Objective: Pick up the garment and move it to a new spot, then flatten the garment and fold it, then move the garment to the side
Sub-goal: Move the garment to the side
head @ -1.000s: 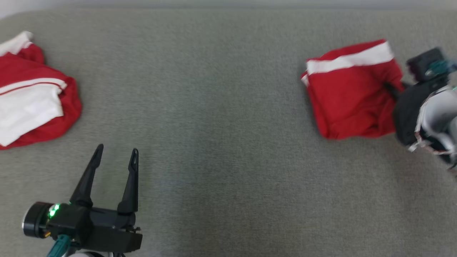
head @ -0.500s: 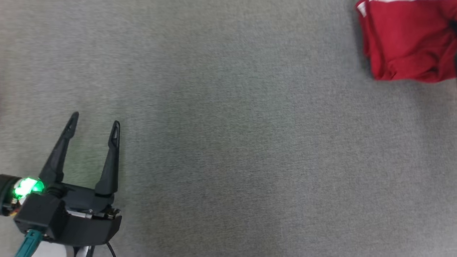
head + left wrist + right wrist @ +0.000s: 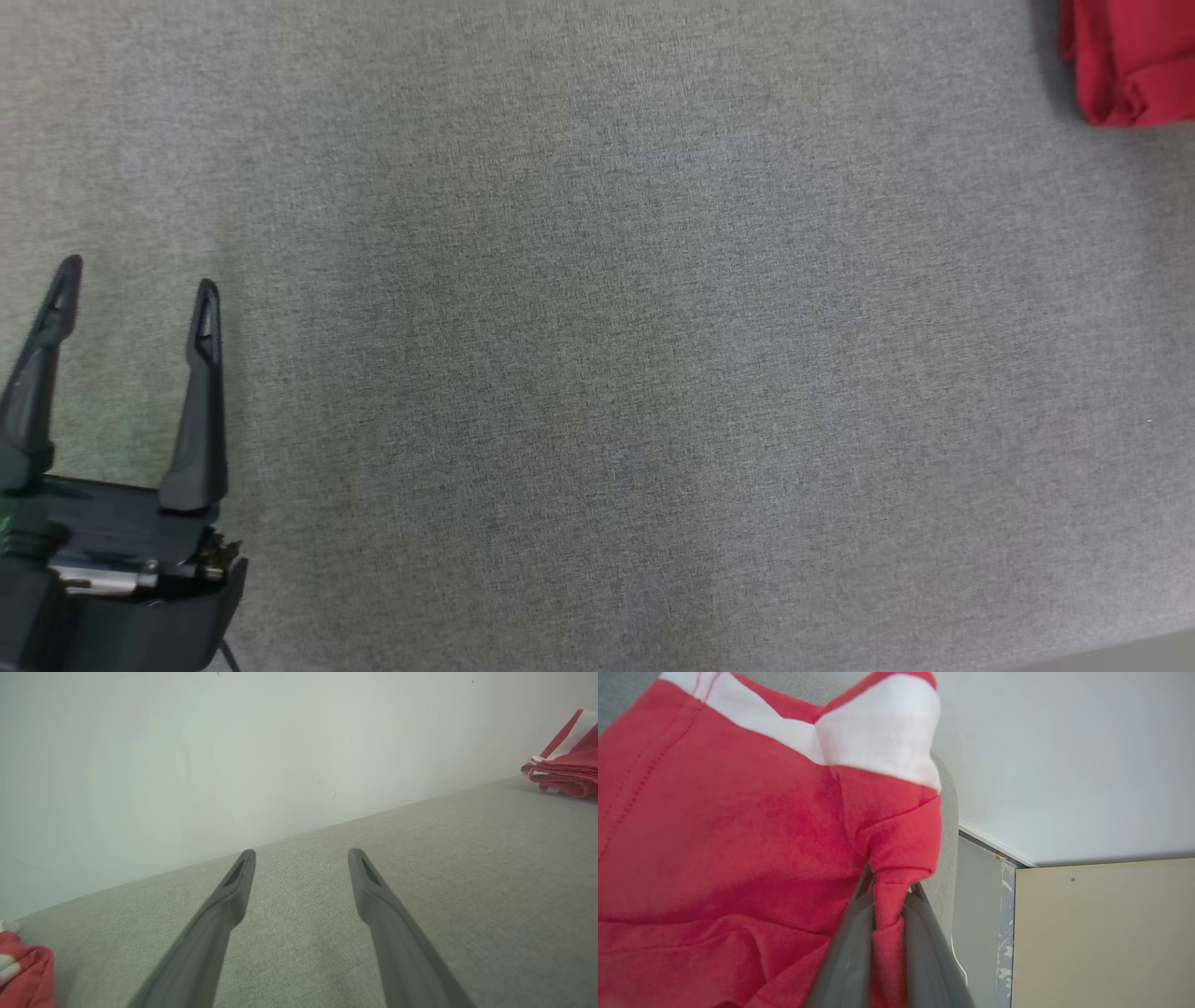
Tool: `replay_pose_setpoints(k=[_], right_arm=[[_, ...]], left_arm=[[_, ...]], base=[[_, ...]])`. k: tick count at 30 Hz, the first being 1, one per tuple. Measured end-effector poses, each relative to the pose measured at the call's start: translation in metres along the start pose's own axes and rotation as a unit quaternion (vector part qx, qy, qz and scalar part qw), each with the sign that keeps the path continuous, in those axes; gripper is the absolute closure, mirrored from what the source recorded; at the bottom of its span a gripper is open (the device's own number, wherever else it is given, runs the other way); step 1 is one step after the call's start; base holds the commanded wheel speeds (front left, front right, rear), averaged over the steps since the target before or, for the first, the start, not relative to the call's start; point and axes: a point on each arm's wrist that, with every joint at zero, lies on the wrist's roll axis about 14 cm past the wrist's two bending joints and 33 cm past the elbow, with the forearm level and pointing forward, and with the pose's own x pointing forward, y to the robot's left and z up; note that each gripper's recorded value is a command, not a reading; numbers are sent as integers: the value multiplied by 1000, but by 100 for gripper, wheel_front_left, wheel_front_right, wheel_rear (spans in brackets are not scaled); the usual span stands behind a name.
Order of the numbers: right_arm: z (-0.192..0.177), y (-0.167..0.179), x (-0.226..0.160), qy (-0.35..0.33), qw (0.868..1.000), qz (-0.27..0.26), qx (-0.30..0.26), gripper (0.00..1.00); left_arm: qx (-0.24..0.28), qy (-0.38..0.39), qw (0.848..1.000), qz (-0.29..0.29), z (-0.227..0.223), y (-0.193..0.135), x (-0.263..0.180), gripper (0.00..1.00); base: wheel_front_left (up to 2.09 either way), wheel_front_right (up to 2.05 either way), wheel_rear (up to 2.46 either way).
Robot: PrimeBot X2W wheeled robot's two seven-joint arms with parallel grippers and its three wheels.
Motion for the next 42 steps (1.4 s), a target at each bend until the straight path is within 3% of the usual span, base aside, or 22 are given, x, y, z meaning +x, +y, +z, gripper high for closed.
replay_pose_setpoints(k=[16,18,26,28,33,42], right_arm=[[3,-32,12,5,999,-42,-5,100],[7,-34,12,-3,999,-44,-8,0],[18,-41,9,-31,998,-57,-11,0],[26,-46,5,-48,996,-65,-23,0],[59,-47,-10,-129,989,-67,5,0],[126,-6,-53,-297,952,-20,73,0]], left_arm=[[-2,18,1000,5,-17,4,0,0],[-3,19,1000,4,-18,3,1,0],[-4,18,1000,6,-17,3,1,0],[-5,18,1000,6,-16,3,1,0],[-15,14,1000,18,-8,1,-3,0],[-38,27,997,62,8,6,-33,0]], base=[[0,0,0],[0,0,0],[0,0,0],[0,0,0],[0,0,0],[0,0,0]])
